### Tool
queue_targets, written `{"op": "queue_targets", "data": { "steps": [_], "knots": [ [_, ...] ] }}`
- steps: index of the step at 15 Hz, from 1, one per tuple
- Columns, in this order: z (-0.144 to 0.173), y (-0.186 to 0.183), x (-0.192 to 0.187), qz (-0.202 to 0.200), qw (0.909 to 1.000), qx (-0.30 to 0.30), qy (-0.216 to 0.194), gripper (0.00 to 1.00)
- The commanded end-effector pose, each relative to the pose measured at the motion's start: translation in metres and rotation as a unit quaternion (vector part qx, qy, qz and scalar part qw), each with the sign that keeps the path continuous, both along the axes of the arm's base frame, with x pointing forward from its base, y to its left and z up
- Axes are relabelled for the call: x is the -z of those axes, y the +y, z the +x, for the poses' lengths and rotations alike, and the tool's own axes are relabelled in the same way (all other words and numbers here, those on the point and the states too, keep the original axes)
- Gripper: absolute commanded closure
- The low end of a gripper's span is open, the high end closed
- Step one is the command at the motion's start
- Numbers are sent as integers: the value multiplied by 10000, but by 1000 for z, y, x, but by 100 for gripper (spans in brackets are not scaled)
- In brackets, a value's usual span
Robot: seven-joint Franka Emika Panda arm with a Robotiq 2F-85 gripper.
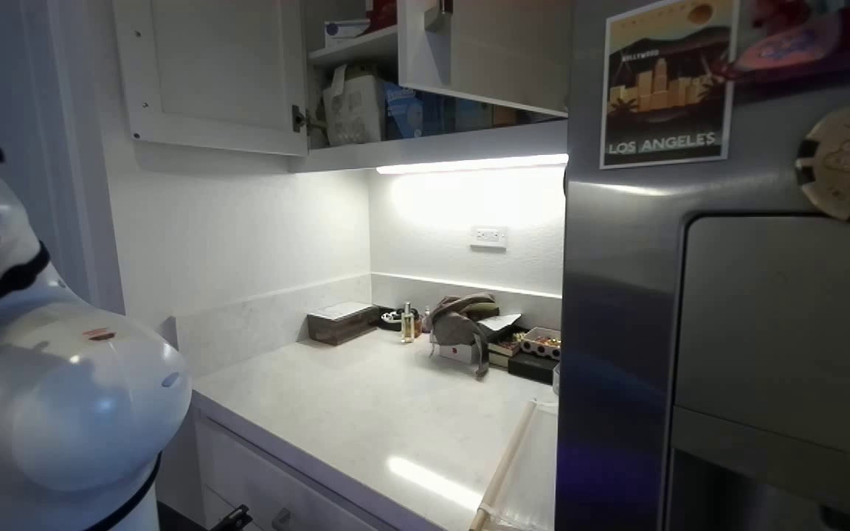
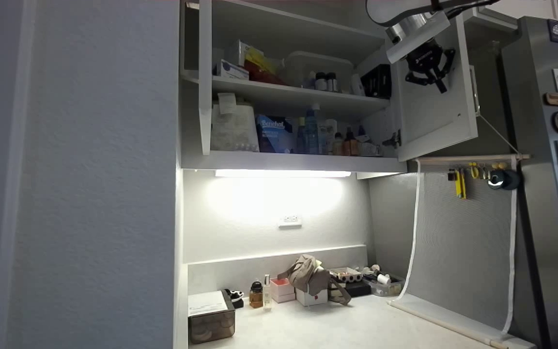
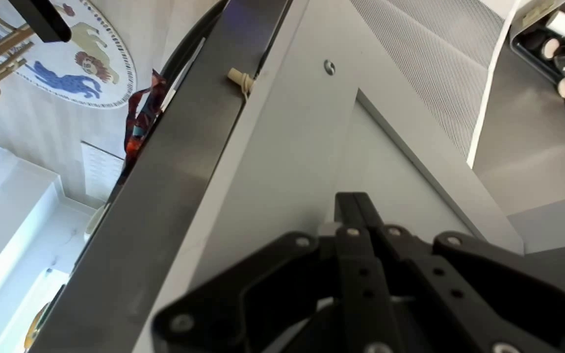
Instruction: Open the right cupboard door, take the brown bottle out of the cupboard, and put it on the counter
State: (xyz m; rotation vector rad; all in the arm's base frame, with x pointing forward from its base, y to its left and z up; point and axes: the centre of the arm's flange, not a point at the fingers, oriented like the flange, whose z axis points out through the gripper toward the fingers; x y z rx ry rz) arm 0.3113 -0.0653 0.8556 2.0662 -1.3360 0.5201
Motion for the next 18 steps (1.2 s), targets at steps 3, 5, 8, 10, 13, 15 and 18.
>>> {"op": "queue_targets", "data": {
  "steps": [3,5,8,10,13,15,18],
  "knots": [
    [-10,-1,14,-208,9997,126,97,100],
    [-10,-6,18,-264,9994,190,152,100],
    [-11,-11,20,-317,9990,253,198,100],
    [-10,-11,21,-318,9989,252,235,100],
    [-1,5,18,-34,9998,56,177,100],
    [4,19,12,323,9992,-206,94,100],
    [8,49,0,830,9940,-708,-89,100]
  ]
}}
